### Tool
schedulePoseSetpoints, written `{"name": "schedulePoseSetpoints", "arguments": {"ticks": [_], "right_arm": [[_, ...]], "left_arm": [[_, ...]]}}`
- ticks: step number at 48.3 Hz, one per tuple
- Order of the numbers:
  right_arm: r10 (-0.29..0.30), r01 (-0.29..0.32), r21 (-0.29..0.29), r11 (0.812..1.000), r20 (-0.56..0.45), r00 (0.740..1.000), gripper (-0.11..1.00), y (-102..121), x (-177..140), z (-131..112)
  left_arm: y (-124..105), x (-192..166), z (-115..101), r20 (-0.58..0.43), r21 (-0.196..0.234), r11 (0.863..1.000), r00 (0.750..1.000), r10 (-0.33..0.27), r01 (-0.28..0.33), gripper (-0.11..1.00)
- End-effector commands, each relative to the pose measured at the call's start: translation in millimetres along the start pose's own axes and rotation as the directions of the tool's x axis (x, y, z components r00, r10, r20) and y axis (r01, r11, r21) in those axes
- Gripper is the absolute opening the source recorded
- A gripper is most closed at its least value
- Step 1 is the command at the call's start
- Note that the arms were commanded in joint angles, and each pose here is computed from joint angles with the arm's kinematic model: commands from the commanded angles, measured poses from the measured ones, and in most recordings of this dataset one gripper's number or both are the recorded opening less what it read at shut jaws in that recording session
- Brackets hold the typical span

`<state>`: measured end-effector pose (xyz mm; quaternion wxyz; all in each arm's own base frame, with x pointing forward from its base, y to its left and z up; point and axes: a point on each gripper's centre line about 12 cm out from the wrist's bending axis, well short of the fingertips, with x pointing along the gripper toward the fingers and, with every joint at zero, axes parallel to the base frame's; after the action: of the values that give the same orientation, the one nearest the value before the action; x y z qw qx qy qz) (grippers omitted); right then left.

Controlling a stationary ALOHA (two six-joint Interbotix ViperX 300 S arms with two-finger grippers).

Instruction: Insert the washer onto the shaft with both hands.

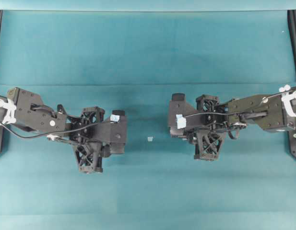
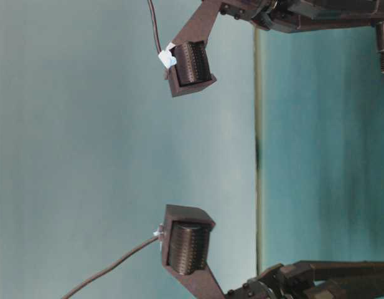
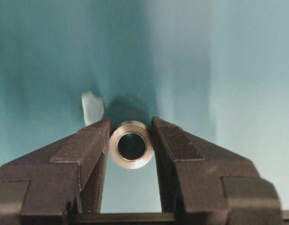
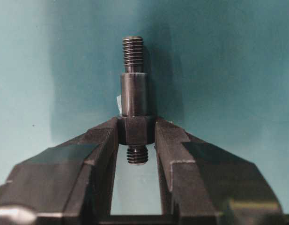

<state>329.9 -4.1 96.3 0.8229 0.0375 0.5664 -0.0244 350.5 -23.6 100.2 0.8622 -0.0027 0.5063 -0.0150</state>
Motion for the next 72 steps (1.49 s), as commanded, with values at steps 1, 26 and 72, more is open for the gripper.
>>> {"name": "schedulePoseSetpoints", "arguments": {"ticks": [1,26,72], "right_arm": [[0.006,-0.006,-0.019,1.0,0.012,1.0,0.0,5.4,-2.9,3.7],[0.02,-0.019,-0.045,0.999,0.015,1.0,0.9,17.0,-15.2,7.0],[0.02,-0.042,0.018,0.999,0.652,0.758,0.96,-7.1,-174.4,4.0]], "left_arm": [[-0.5,-6.4,9.3,0.041,-0.002,1.0,0.999,-0.002,0.002,0.33],[-1.0,-13.8,11.5,0.046,-0.037,0.999,0.999,-0.003,0.004,0.99],[3.3,-219.3,-25.2,0.544,-0.031,0.998,0.839,-0.021,0.046,0.96]]}}
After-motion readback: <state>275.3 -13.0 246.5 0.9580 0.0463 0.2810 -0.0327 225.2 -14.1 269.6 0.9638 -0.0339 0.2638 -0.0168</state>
